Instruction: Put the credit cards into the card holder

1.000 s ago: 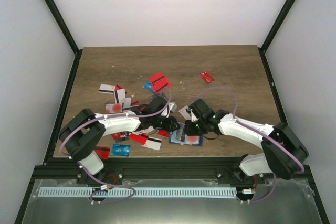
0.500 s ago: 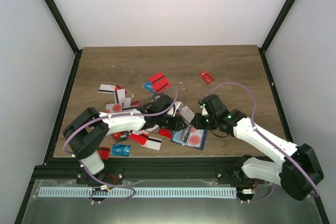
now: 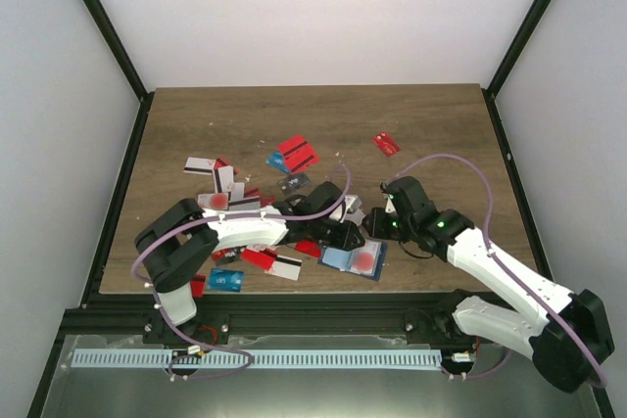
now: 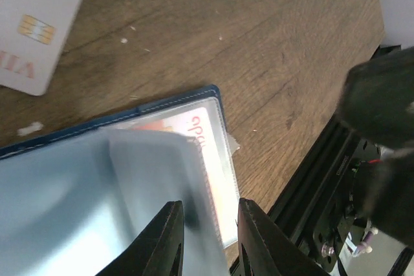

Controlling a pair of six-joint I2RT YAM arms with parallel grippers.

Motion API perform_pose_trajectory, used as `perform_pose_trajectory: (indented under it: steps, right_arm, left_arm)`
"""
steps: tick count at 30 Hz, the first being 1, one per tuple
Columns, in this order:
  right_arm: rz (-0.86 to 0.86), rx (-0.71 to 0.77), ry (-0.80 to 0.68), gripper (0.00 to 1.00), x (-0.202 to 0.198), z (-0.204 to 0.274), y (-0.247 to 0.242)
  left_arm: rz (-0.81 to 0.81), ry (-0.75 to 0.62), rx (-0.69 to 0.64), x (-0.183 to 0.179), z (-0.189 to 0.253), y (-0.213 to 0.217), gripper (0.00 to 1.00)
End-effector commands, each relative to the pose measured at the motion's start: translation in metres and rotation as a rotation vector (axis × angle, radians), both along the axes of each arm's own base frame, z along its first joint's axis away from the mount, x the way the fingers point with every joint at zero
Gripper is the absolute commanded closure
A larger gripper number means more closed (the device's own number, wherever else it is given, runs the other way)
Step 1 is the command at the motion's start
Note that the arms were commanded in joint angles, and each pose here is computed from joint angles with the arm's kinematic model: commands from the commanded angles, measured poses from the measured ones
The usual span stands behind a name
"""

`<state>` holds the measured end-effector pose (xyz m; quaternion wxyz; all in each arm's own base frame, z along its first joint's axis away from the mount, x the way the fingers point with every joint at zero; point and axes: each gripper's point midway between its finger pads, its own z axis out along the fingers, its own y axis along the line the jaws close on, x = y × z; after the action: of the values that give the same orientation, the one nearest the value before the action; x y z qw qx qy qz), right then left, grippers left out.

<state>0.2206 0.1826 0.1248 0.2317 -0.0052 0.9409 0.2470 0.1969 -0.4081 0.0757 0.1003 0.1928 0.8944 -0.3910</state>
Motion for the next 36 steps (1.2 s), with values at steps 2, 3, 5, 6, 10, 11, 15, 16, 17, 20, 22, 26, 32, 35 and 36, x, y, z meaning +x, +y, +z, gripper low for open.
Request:
perform_pose_trajectory:
  steps: [2,3,5,6,10,11,15,16,17,20,22,26,32,35,36]
  right_arm:
    - [-0.078,0.0,-0.036,0.73,0.002,0.011,-0.015]
    - [-0.083,0.006,-0.042,0.73,0.001,0.014,-0.016]
    - [-0.093,0.015,-0.055,0.73,0.001,0.019,-0.017]
    - [-0.095,0.021,-0.062,0.72,0.001,0.023,-0.017]
    - [-0.088,0.039,-0.071,0.68,0.0,0.03,-0.016]
    - [-0.083,0.044,-0.069,0.68,-0.001,0.031,-0.015]
    - [-0.037,0.092,-0.075,0.67,-0.005,0.038,-0.005]
    - [-0.023,0.107,-0.08,0.67,-0.005,0.042,-0.003]
    - [-0.005,0.125,-0.087,0.66,-0.007,0.045,0.001]
    - [0.085,0.212,-0.11,0.64,-0.014,0.057,0.016]
    - [0.161,0.285,-0.115,0.61,-0.022,0.065,0.03]
    - [0.28,0.394,-0.092,0.58,-0.035,0.067,0.05]
    - [0.386,0.439,-0.057,0.55,-0.048,0.057,0.081]
    - [0.425,0.437,-0.023,0.54,-0.052,0.046,0.103]
    - [0.434,0.44,-0.019,0.55,-0.052,0.045,0.11]
  left_arm:
    - [-0.031,0.011,-0.002,-0.009,-0.005,-0.021,0.74]
    - [-0.041,0.012,-0.005,-0.012,-0.007,-0.024,0.74]
    - [-0.035,0.035,-0.008,-0.014,-0.01,-0.03,0.74]
    - [-0.04,0.038,-0.009,-0.016,-0.011,-0.033,0.74]
    - [-0.061,0.036,-0.017,-0.022,-0.009,-0.045,0.74]
    - [-0.064,0.036,-0.02,-0.023,-0.007,-0.046,0.74]
    - [-0.067,0.022,-0.054,-0.027,0.008,-0.048,0.7]
    - [-0.066,0.014,-0.069,-0.028,0.015,-0.047,0.68]
    - [-0.062,0.005,-0.078,-0.028,0.021,-0.045,0.67]
    - [-0.034,-0.033,-0.069,-0.028,0.036,-0.03,0.64]
    - [0.0,-0.065,-0.048,-0.028,0.043,-0.013,0.63]
    - [0.089,-0.096,0.041,-0.031,0.035,0.034,0.62]
    - [0.292,-0.098,0.235,-0.036,0.007,0.122,0.61]
    - [0.404,-0.097,0.312,-0.035,-0.003,0.163,0.59]
    - [0.442,-0.097,0.325,-0.033,-0.004,0.175,0.58]
